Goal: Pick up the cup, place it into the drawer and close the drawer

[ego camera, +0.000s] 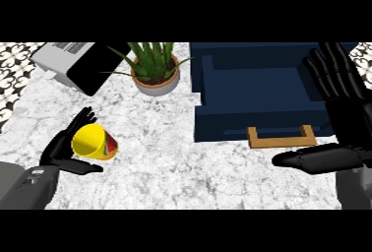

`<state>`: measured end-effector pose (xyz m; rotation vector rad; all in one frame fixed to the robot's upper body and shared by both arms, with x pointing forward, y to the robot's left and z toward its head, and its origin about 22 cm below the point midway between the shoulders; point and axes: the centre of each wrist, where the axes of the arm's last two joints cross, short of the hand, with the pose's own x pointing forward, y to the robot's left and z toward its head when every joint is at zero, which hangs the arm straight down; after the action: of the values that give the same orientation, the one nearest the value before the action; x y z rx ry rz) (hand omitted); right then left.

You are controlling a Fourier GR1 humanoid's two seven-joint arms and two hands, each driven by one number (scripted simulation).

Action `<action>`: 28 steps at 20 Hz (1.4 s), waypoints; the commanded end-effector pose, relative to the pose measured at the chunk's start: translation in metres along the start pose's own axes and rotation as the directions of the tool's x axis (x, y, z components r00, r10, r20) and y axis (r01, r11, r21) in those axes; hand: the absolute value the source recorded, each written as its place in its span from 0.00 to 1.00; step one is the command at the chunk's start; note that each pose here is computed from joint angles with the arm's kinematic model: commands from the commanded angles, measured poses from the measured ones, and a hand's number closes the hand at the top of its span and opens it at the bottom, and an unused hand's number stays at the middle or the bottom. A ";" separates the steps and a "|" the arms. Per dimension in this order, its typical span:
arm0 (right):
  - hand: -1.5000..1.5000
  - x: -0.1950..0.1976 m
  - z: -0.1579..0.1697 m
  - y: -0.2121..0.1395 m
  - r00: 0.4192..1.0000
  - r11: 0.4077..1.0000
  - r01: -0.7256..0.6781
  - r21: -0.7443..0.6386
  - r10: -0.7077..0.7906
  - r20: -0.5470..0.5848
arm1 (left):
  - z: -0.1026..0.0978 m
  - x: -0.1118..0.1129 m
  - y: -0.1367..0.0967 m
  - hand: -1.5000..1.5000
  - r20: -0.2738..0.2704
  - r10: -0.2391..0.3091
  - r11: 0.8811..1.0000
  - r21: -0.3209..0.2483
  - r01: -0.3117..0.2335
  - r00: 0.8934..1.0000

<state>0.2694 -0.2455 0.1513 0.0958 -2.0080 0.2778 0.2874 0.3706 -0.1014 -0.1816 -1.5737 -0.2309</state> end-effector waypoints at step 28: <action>0.00 0.004 -0.007 -0.017 1.000 1.000 -0.024 -0.010 0.024 -0.014 | -0.040 -0.002 -0.051 1.00 0.417 0.121 0.993 -0.051 -0.110 0.901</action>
<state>0.2750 -0.2604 0.1569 0.0696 -1.9965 0.2939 0.3084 0.3142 -0.1071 -0.2188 -1.8046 -0.2301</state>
